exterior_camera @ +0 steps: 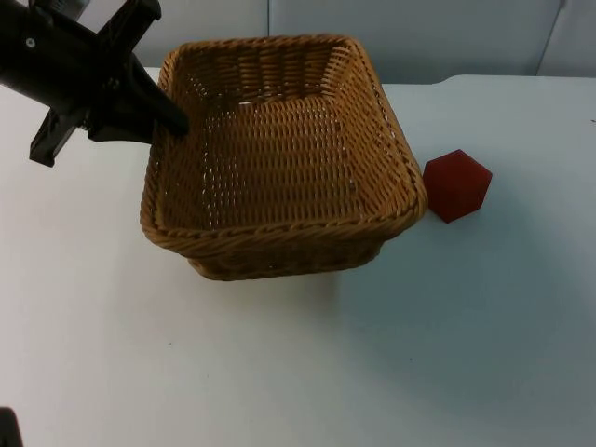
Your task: Pick up the basket with the left hand and place the cube into the basket with the right hand.
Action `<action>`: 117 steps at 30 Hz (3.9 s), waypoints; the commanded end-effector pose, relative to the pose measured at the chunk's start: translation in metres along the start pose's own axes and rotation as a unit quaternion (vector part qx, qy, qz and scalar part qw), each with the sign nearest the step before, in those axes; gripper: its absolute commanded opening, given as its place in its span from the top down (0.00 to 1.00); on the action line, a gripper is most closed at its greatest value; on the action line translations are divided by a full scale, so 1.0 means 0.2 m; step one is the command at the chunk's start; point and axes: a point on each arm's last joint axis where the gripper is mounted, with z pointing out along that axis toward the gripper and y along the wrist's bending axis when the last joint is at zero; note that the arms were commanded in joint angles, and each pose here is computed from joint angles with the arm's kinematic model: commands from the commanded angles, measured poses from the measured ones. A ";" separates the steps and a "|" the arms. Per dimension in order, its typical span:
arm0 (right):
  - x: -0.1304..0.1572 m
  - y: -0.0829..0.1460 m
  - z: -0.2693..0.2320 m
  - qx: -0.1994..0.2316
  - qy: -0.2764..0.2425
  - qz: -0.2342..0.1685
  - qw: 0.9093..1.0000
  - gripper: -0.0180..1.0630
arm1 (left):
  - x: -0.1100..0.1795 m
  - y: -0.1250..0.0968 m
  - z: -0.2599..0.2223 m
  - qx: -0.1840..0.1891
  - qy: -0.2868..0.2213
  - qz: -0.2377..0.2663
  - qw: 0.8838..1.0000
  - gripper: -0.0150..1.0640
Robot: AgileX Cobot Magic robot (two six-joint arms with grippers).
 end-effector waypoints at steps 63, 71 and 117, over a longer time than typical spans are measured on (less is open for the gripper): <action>-0.57 -0.32 0.78 0.031 -0.207 0.547 0.810 0.99 | -0.01 -0.03 -0.02 0.020 -0.002 -0.006 1.000 0.99; -0.51 -0.32 0.89 0.053 -0.146 0.563 0.812 0.99 | -0.01 -0.03 -0.02 0.020 -0.002 -0.006 1.000 0.99; -0.35 -0.22 0.91 0.028 0.079 0.227 0.970 0.99 | -0.01 -0.03 -0.02 0.020 -0.002 -0.006 1.000 0.99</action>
